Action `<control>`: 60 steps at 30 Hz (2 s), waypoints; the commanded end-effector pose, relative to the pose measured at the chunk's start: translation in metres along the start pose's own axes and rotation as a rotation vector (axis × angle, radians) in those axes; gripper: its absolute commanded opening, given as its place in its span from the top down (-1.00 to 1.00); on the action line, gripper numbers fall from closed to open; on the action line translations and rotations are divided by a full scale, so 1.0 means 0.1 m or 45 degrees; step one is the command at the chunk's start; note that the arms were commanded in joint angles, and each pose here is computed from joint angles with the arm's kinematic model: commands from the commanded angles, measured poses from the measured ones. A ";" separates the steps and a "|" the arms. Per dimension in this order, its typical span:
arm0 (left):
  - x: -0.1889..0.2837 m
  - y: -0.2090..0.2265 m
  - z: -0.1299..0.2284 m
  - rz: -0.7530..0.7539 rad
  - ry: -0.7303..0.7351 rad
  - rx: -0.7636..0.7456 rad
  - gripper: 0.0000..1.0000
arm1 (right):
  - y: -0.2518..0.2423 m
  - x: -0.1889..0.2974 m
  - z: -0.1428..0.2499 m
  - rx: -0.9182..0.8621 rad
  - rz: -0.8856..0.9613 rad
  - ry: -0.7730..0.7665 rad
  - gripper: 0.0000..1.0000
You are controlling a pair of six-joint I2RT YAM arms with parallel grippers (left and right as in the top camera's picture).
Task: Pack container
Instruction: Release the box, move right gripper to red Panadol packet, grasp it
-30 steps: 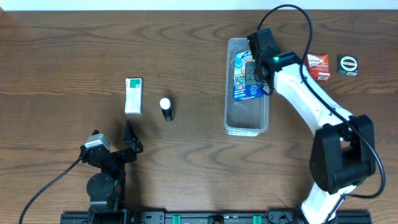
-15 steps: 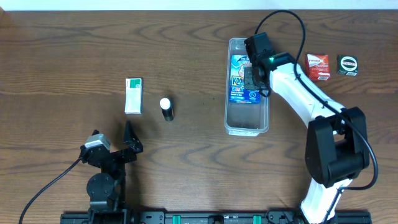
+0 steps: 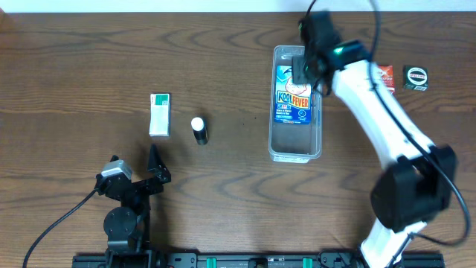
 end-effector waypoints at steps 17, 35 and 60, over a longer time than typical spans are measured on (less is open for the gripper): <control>-0.02 0.05 0.16 -0.034 0.069 -0.026 -0.96 | -1.82 0.27 -0.29 0.026 0.176 0.063 -0.92; -0.02 0.05 0.16 -0.034 0.069 -0.026 -0.96 | -2.38 -0.96 -0.12 0.032 0.188 0.233 -0.98; -0.02 0.05 0.16 -0.034 0.069 -0.026 -0.96 | -2.37 -1.51 0.07 -0.048 0.049 0.290 -0.99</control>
Point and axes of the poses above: each gripper's point midway between its finger pads, its own x axis back along the fingers, its own y axis along the line the jaws close on, z = x × y, the point moved 5 cm from there along x, back along the fingers, and after that the axes turned 7 degrees about -x, right-handed, at the moved point
